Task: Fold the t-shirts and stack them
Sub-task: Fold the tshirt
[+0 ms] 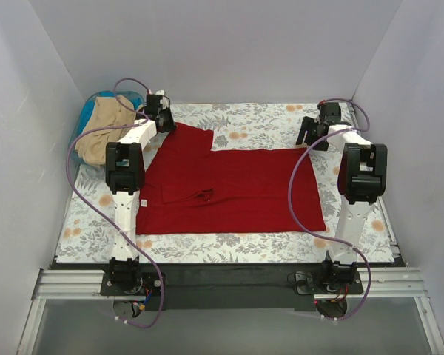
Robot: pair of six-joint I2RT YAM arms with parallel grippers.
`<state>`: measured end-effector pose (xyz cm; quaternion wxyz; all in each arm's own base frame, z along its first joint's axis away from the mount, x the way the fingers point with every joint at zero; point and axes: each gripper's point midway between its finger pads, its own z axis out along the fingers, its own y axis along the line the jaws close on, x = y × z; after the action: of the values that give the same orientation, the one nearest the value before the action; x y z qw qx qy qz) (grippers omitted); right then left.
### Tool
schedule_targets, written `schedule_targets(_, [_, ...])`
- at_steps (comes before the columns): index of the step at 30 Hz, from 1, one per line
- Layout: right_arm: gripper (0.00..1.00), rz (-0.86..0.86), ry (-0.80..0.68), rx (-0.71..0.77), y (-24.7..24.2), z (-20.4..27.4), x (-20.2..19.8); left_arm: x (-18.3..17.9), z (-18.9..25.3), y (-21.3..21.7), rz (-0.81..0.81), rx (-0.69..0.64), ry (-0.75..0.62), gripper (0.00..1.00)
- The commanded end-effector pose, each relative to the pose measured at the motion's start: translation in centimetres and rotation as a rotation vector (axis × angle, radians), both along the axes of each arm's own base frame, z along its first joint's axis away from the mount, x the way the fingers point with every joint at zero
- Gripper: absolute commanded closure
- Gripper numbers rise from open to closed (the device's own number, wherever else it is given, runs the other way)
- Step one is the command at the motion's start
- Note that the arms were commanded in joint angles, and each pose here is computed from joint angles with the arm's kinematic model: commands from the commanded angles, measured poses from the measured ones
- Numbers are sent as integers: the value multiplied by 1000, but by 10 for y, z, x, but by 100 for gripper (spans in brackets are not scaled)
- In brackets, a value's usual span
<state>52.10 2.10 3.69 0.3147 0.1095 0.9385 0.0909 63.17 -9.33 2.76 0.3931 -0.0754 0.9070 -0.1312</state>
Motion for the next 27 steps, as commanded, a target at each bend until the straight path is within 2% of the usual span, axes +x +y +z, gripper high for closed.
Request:
schedule_targets(1, [23,12,-45,-48,-7,10,18,-2,4,-3,-4,-21,3,95])
schedule_targets(2, [23,18,-30,-57,-8,3,18,0,8,-4,-2,-24,-12,100])
schedule_targets(5, [24,16,-15,-70,-11,-3,22,-2,17,-3,9,-28,-43,100])
schedule_targets(13, [39,-8,30,-83,-12,-15,14,-2,32,-3,18,-33,-77,100])
schedule_targets(19, [40,-34,39,-136,-18,-7,1,-1,39,-6,17,-52,-90,100])
schedule_targets(27, [44,-12,68,-156,7,-7,-10,-1,50,-7,13,-54,-107,100])
